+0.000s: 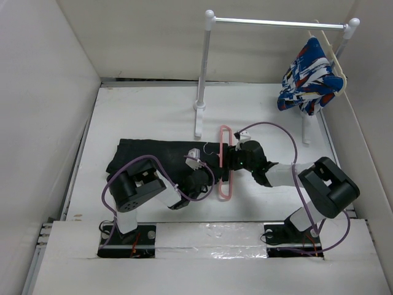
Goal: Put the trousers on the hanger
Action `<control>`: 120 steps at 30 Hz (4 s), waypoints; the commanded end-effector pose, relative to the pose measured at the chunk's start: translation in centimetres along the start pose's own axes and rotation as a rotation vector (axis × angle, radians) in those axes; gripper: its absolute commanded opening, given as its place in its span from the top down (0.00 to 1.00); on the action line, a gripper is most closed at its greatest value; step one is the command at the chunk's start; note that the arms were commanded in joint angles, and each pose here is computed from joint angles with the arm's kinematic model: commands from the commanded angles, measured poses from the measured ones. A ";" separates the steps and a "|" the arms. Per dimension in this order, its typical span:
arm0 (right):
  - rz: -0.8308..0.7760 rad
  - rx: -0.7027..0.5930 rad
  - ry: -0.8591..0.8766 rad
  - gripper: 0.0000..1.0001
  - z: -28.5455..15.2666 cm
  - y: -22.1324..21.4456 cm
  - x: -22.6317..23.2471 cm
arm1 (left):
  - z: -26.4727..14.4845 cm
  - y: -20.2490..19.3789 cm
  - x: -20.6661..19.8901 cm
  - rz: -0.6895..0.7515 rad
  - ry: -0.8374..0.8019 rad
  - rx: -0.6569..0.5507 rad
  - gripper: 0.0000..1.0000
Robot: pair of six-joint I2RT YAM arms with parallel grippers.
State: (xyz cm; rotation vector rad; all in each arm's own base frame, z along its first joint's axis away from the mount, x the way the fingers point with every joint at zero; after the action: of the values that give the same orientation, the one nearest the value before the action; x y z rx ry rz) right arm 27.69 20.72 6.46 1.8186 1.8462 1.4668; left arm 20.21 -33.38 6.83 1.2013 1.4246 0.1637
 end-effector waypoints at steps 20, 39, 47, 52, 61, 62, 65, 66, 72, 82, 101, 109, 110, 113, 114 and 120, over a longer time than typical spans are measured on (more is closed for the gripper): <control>-0.025 -0.053 -0.097 0.55 -0.5 -0.5 -0.1 | -0.1 0.6 -1.0 -0.013 -0.061 -0.029 1.00; 0.012 -0.069 0.019 0.94 -0.1 -0.9 1.1 | -0.2 0.8 -0.1 0.017 -0.020 -0.051 1.00; -0.004 -0.126 0.035 0.83 -2.3 1.2 2.5 | -0.6 1.2 0.1 0.023 -0.014 -0.064 1.00; -0.020 -0.095 0.017 0.60 -3.5 0.3 2.8 | -0.1 1.0 -0.8 0.023 -0.056 -0.052 1.00; -0.011 -0.064 -0.060 0.60 -3.5 -1.6 1.5 | 0.2 0.9 -0.9 0.009 -0.057 -0.057 1.00; -0.006 -0.070 -0.076 0.59 -3.5 -1.7 1.2 | 0.1 0.9 -0.8 0.013 -0.053 -0.055 1.00; -0.013 -0.053 -0.081 0.59 -3.1 -2.3 1.1 | -0.1 1.1 -0.5 0.010 -0.042 -0.066 1.00; -0.014 -0.050 -0.085 0.59 -3.1 -2.4 1.0 | -0.1 1.0 -0.5 0.008 -0.046 -0.063 1.00; -0.028 -0.022 -0.088 0.54 -2.3 -2.8 1.3 | 0.0 0.8 -0.6 0.013 -0.049 -0.058 1.00; -0.023 -0.087 -0.045 1.00 -3.0 -1.5 1.8 | -0.1 0.9 -0.1 0.048 -0.021 -0.059 1.00; 0.028 -0.388 -0.131 1.00 -12.8 7.3 -4.8 | -3.0 2.5 4.4 0.232 0.169 -0.078 1.00; 0.038 -0.412 -0.158 1.00 -15.0 8.3 -7.2 | -5.4 3.6 6.6 0.245 0.258 -0.107 1.00; 0.045 -0.414 -0.177 1.00 -15.3 8.3 -7.7 | -5.7 3.9 6.7 0.247 0.267 -0.109 1.00; 0.051 -0.422 -0.161 1.00 -15.2 8.3 -7.9 | -6.2 4.4 7.0 0.254 0.292 -0.122 1.00; 0.053 -0.409 -0.156 1.00 -15.0 7.9 -8.0 | -6.3 4.5 7.1 0.253 0.298 -0.130 1.00; 0.063 -0.379 -0.178 1.00 -14.5 7.1 -8.8 | -6.4 5.3 6.7 0.250 0.303 -0.139 1.00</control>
State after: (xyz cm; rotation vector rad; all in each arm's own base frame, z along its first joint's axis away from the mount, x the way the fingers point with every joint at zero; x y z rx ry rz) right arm 23.40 5.76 13.34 1.8398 1.4150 1.5113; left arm 18.61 -25.41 8.31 1.3003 1.4328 0.4582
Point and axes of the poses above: each gripper's point midway between its finger pads, its own z axis out along the fingers, its own x axis along the line the jaws close on, y = z × x, the point moved 5 cm from there along -z, back along the fingers, and after that the axes turned 13 degrees about z, right-handed, at the moved point
